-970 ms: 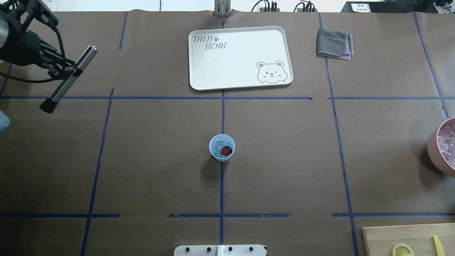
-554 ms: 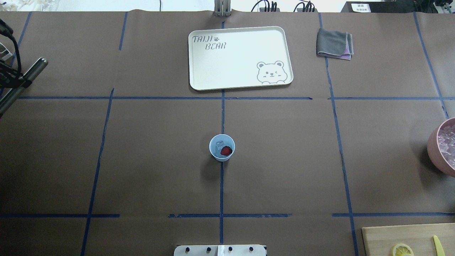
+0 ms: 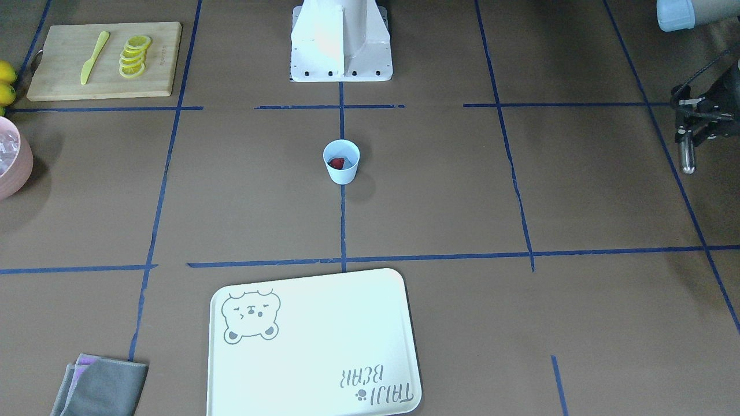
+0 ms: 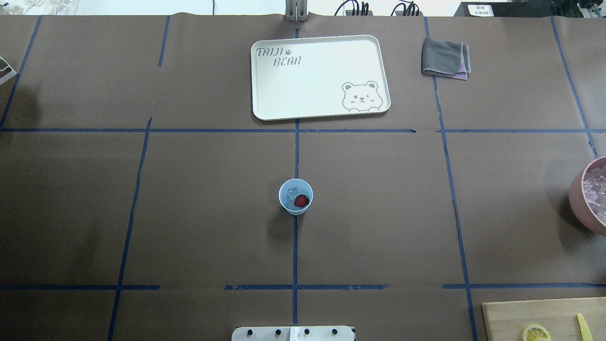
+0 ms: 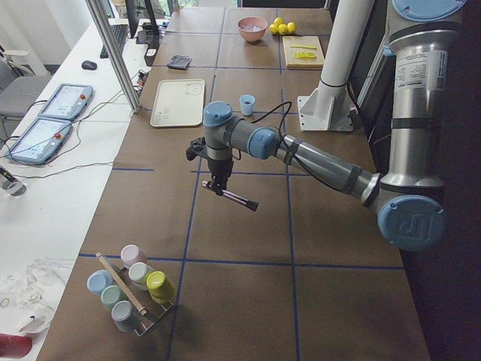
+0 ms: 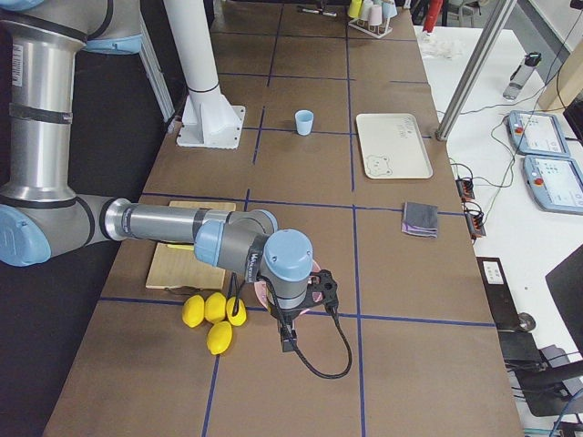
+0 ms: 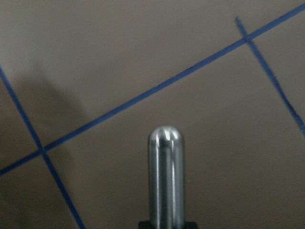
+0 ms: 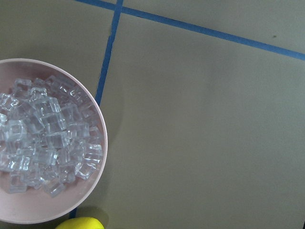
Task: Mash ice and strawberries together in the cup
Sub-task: 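Lower the pestle onto the table and release it with the left gripper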
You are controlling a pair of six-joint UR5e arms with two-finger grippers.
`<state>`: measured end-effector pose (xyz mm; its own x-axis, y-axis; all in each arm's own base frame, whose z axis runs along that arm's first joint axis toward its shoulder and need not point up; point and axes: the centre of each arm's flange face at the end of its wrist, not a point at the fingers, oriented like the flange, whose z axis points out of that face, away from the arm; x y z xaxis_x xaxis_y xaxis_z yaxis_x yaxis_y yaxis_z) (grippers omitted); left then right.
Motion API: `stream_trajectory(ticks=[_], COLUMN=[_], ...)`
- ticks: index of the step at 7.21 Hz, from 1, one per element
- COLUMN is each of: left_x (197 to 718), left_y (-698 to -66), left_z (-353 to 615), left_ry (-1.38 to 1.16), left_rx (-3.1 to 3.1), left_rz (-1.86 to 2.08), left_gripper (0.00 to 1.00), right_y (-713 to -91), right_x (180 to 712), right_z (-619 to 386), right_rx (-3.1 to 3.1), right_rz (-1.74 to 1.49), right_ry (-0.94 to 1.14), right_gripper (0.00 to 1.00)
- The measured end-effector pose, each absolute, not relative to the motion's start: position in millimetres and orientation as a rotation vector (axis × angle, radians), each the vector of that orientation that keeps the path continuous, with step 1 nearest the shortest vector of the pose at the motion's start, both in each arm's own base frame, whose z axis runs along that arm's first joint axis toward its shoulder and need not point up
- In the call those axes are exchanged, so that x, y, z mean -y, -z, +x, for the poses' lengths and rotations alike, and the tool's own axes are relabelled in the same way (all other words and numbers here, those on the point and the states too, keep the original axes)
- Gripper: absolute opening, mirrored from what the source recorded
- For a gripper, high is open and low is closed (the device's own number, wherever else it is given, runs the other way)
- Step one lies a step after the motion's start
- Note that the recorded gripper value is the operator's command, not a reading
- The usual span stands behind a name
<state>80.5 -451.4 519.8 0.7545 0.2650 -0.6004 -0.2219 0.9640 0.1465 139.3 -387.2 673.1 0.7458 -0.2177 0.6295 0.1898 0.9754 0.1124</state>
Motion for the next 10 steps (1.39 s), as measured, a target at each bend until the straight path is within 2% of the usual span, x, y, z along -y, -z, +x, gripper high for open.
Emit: stream_trajectory(ticks=[6,10], left_x=[438,431], left_y=[-627,-666], left_z=[79,112], left_ry=[0.024,-0.005], left_rx=[-0.679,-0.683], left_rz=[-0.027,-0.054], left_gripper=[0.00,0.00], right_y=[-673,-673], right_x=[387,385], right_z=[140,142], right_rx=[0.694,0.694], right_rz=[0.044,0.046], right_ry=[0.222,0.218], right_gripper=[1.00,1.00])
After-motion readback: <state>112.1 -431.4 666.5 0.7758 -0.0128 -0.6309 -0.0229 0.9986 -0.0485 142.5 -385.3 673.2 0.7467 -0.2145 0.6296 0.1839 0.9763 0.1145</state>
